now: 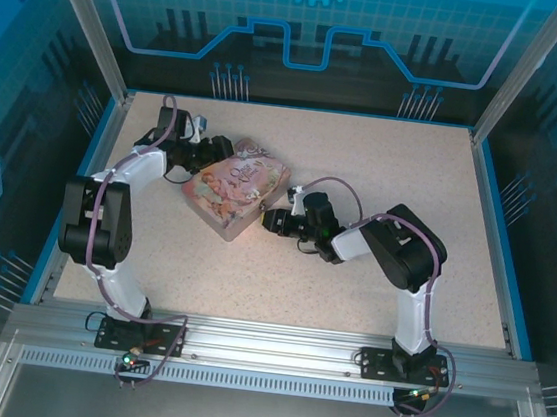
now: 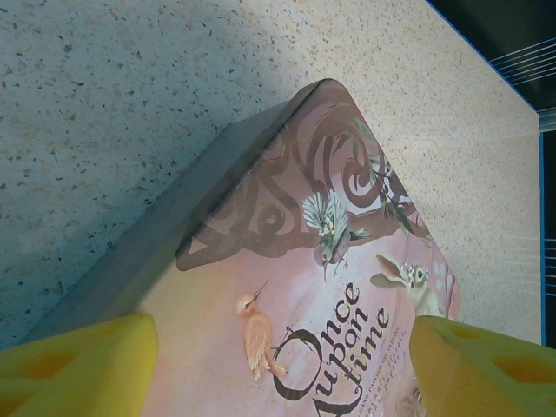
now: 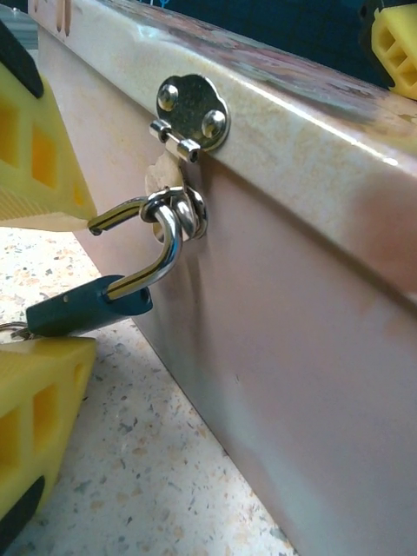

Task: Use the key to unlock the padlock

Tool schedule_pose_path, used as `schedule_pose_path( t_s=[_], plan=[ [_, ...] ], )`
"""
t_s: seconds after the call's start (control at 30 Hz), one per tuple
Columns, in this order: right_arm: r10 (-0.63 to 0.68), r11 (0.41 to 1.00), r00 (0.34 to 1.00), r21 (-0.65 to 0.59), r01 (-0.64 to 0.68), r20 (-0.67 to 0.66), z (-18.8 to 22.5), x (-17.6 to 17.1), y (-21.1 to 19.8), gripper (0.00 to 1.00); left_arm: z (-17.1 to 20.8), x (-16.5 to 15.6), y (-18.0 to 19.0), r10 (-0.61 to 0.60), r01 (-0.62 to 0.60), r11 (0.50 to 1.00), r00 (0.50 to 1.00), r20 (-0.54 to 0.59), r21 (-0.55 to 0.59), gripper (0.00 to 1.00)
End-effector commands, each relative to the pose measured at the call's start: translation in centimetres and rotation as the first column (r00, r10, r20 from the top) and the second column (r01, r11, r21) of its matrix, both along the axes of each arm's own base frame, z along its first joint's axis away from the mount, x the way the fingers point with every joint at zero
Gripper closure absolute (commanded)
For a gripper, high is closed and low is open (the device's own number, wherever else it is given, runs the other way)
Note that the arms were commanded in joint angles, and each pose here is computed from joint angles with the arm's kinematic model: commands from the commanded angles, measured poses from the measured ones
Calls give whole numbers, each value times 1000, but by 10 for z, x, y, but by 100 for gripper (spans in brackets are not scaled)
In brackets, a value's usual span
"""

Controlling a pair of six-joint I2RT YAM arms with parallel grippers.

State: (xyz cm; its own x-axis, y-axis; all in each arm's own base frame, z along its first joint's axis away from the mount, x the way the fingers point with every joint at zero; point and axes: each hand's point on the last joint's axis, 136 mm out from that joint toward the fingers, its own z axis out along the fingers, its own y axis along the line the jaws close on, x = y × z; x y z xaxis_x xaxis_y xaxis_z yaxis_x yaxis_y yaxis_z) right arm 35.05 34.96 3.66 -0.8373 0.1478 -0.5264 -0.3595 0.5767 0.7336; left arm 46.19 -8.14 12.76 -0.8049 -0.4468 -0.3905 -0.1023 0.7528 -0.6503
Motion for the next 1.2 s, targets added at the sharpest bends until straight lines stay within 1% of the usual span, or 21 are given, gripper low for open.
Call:
schedule_pose_path(
  t_s=[0.0, 0.13, 0.2, 0.3, 0.5, 0.67, 0.8, 1.0, 1.17],
  plan=[
    [-25, 996, 992, -89, 14, -127, -43, -12, -12, 67, -16, -3, -2, -23, 23, 1000, 999, -42, -3, 23],
    [-25, 996, 990, -94, 11, -140, -49, -15, -15, 69, -14, -3, -2, -21, 21, 1000, 999, -39, -5, 23],
    [-28, 995, 990, -98, 14, -141, -51, -19, -19, 65, -12, -2, -2, -21, 20, 1000, 999, -35, -7, 23],
    [-32, 995, 991, -101, 19, -131, -51, -20, -23, 65, -11, -2, -1, -19, 19, 1000, 999, -32, -5, 23],
    [-9, 998, 992, -70, 0, -127, -50, -15, -12, 66, -12, -3, -2, -18, 18, 1000, 999, -34, -7, 23],
    [-3, 997, 991, -81, -8, -137, -53, -18, -10, 65, -12, -3, -2, -17, 17, 1000, 999, -34, -13, 23],
    [-8, 996, 989, -86, -4, -148, -55, -17, -8, 70, -12, -3, -2, -15, 14, 1000, 999, -32, -12, 23],
    [-40, 996, 989, -90, 28, -141, -56, -14, -13, 87, -13, -3, -2, -14, 13, 1000, 999, -34, -11, 23],
    [-32, 997, 996, -66, 27, -86, -41, -9, -13, 96, -14, -5, -2, -17, 17, 1000, 999, -35, -6, 23]
  ],
)
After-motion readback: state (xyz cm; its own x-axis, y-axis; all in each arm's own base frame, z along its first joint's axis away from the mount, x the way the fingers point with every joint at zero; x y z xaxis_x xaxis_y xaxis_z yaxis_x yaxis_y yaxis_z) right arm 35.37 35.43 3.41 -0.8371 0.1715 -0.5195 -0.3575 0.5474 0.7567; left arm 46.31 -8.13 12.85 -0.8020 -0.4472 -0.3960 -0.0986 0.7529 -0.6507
